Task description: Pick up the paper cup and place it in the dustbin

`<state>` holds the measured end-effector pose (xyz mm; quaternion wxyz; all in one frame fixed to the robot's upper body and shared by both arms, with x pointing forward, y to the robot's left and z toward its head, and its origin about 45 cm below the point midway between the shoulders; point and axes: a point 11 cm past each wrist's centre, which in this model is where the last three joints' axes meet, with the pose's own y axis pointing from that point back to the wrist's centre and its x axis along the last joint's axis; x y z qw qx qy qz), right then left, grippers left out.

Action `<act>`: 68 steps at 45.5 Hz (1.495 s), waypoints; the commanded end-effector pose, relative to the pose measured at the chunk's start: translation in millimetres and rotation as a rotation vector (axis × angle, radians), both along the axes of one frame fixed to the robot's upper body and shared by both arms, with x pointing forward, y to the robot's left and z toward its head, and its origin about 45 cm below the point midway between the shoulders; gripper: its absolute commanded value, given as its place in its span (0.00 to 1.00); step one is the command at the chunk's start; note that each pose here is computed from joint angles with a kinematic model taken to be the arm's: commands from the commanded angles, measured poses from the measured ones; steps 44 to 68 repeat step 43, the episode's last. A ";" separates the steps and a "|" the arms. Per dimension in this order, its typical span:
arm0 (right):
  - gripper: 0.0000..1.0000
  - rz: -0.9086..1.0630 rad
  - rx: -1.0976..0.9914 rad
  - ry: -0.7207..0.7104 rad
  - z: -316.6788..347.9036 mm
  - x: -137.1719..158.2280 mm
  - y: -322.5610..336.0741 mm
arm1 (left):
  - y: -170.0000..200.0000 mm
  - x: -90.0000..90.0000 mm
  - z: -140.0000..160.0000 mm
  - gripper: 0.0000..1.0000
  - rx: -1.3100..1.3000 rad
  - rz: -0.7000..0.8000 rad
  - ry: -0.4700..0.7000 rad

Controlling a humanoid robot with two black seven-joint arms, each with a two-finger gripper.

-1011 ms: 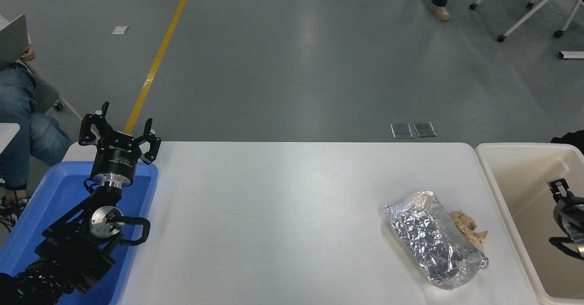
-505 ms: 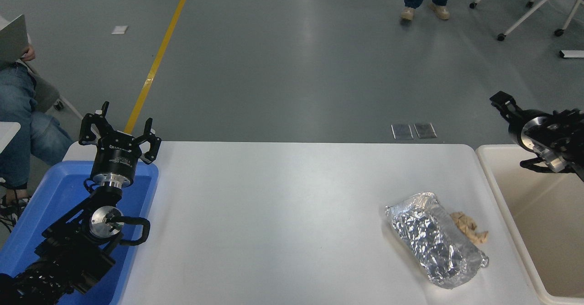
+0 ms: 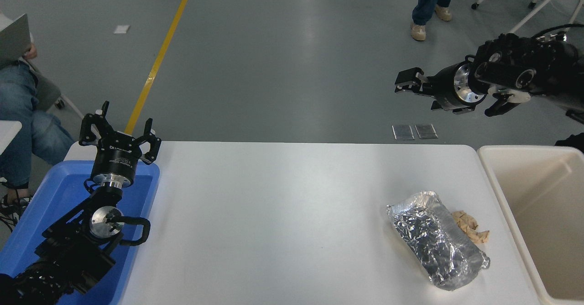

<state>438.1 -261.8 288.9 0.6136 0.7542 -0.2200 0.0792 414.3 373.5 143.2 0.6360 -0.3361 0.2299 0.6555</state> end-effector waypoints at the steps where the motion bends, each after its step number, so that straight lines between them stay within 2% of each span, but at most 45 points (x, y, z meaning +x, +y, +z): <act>1: 1.00 0.094 -0.028 0.229 1.0 -61.6 15.8 | 0.3 -0.1 -0.2 0.99 0.001 0.001 0.001; 15: 1.00 0.182 -0.085 0.276 27.7 -86.7 27.1 | -0.1 0.0 0.0 0.99 0.000 0.000 0.000; 68: 1.00 0.209 -0.109 0.273 30.4 -87.0 35.2 | 0.3 -0.1 -0.2 0.99 0.001 0.001 0.001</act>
